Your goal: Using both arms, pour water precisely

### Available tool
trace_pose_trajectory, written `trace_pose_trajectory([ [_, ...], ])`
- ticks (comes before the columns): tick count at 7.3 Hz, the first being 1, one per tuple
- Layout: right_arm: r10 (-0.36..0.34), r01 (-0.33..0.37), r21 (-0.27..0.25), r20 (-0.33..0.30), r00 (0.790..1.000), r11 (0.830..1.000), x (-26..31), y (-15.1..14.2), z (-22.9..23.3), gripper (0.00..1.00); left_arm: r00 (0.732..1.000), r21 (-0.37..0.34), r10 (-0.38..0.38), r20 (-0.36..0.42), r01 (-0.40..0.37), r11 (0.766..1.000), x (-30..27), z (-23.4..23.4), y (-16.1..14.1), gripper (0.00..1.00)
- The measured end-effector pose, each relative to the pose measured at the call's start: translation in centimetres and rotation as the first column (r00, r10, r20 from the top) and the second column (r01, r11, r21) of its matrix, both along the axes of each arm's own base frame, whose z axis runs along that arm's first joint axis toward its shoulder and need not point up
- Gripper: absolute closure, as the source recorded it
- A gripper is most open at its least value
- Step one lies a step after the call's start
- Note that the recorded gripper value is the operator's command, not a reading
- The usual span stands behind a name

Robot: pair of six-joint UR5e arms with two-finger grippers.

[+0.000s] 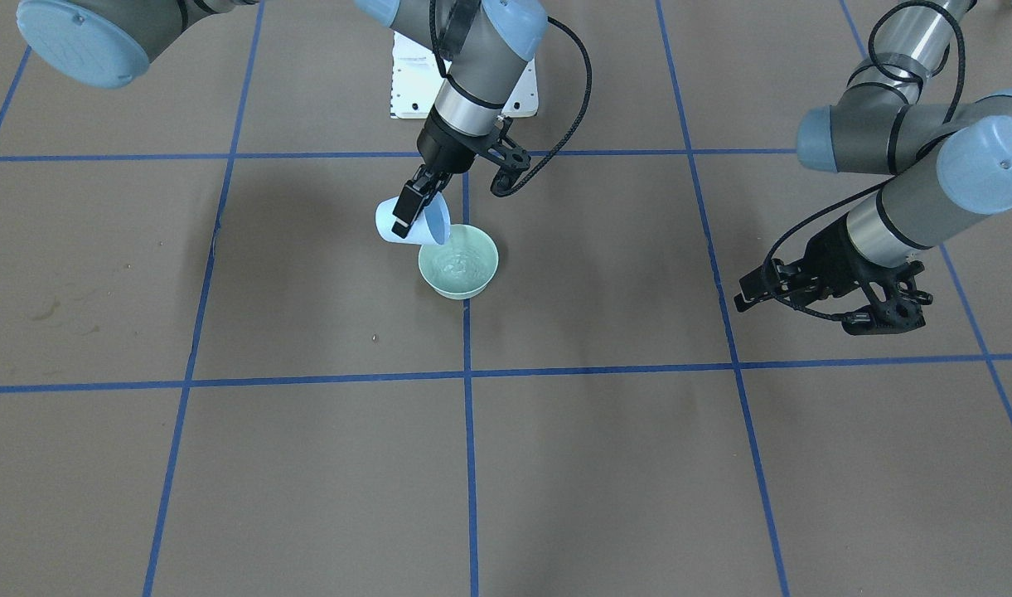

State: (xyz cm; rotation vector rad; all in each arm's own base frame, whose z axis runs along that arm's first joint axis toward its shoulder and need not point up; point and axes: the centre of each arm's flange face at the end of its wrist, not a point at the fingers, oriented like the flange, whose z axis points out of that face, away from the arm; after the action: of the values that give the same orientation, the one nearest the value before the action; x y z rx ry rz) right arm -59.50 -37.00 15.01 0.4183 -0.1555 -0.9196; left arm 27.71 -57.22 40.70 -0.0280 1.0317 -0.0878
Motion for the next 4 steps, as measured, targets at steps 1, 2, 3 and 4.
trace_pose_trajectory([
  [1,0.032,-0.032,-0.008,0.058,0.998,0.999,0.6,0.3,0.1,1.00,1.000,0.000,-0.002,0.000,0.002,1.000,-0.1,0.0,-0.1,0.04],
  [2,0.057,-0.056,-0.016,0.115,0.992,0.998,1.8,0.8,0.2,1.00,1.000,0.001,-0.003,-0.001,0.003,1.000,-0.2,0.0,-0.1,0.04],
  [3,0.097,-0.093,-0.031,0.175,0.980,0.995,3.3,1.5,0.4,1.00,1.000,0.002,-0.004,-0.002,0.004,1.000,-0.2,-0.2,-0.1,0.04],
  [4,0.161,-0.150,-0.061,0.259,0.952,0.987,4.7,1.8,1.0,1.00,1.000,0.004,-0.003,-0.003,0.003,1.000,-0.2,-0.4,-0.1,0.04],
])
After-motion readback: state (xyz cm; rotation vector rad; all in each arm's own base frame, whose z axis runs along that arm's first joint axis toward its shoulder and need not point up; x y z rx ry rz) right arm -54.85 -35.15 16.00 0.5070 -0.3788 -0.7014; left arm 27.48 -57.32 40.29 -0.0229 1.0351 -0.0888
